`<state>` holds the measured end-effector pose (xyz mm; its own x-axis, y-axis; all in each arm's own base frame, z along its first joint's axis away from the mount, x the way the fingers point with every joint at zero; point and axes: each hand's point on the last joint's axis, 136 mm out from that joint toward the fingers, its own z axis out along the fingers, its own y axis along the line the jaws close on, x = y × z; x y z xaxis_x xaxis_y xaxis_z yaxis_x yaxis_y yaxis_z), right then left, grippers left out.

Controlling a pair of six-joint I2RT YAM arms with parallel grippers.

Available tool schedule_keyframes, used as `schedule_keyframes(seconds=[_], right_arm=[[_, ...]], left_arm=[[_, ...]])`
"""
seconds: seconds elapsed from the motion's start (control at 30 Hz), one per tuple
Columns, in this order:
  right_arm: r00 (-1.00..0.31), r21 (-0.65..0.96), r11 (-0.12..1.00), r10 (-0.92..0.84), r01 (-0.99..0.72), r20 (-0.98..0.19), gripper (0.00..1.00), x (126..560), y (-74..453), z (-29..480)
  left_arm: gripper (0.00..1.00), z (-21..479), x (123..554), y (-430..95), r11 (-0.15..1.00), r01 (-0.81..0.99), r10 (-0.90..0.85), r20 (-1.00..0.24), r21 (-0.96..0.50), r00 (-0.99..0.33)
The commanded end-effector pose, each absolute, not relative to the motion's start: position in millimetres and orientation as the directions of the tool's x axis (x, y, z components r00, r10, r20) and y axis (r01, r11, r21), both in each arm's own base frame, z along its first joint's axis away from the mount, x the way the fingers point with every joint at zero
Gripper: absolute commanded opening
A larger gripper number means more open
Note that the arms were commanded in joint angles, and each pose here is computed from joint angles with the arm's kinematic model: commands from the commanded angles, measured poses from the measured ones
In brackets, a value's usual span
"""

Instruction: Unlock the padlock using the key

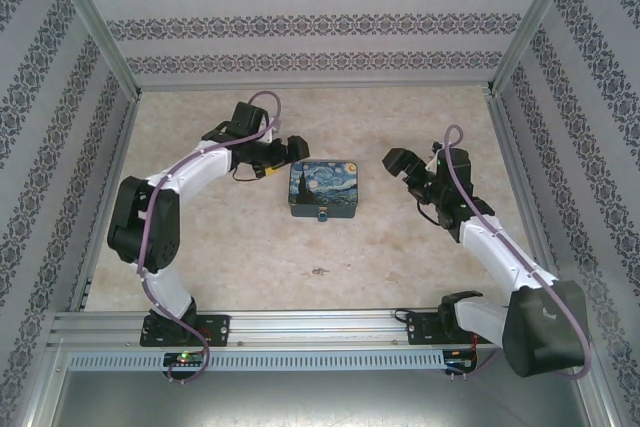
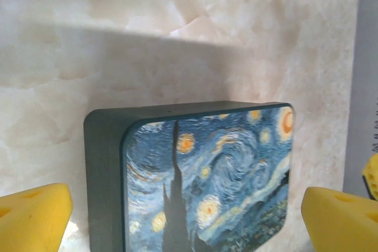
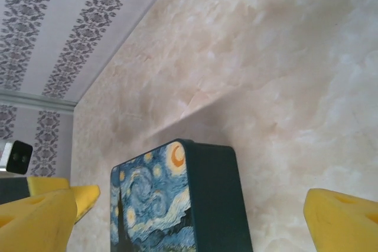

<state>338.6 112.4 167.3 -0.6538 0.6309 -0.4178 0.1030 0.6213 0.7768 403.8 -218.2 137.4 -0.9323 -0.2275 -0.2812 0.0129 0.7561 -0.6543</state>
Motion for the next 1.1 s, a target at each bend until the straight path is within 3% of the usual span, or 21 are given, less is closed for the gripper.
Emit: schedule_keyframes(seconds=[0.0,0.13,0.3,0.57,1.07], right_arm=[[-0.745,0.775,0.631,0.509,-0.018,-0.432,0.94,314.2,137.3,171.2],[-0.840,0.731,0.677,0.347,-0.083,-0.417,0.80,279.1,172.1,153.1],[-0.920,0.610,0.773,0.095,-0.173,-0.381,0.70,226.4,214.5,107.5],[-0.911,0.345,0.861,-0.270,-0.373,-0.311,0.55,174.7,254.0,50.9],[-0.867,0.223,0.843,-0.442,-0.489,-0.231,0.43,162.6,286.7,21.9]], left_arm=[[1.00,149.3,390.3,-211.6,0.757,0.012,-0.238,-0.292,-0.653,-0.926],[1.00,154.8,376.2,-204.3,0.752,-0.013,-0.271,-0.291,-0.659,-0.918],[0.99,167.5,356.6,-192.5,0.753,-0.016,-0.293,-0.314,-0.658,-0.903],[0.99,193.1,344.6,-176.6,0.744,-0.005,-0.315,-0.345,-0.668,-0.884],[0.99,192.1,342.9,-169.4,0.726,-0.006,-0.323,-0.332,-0.688,-0.886]])
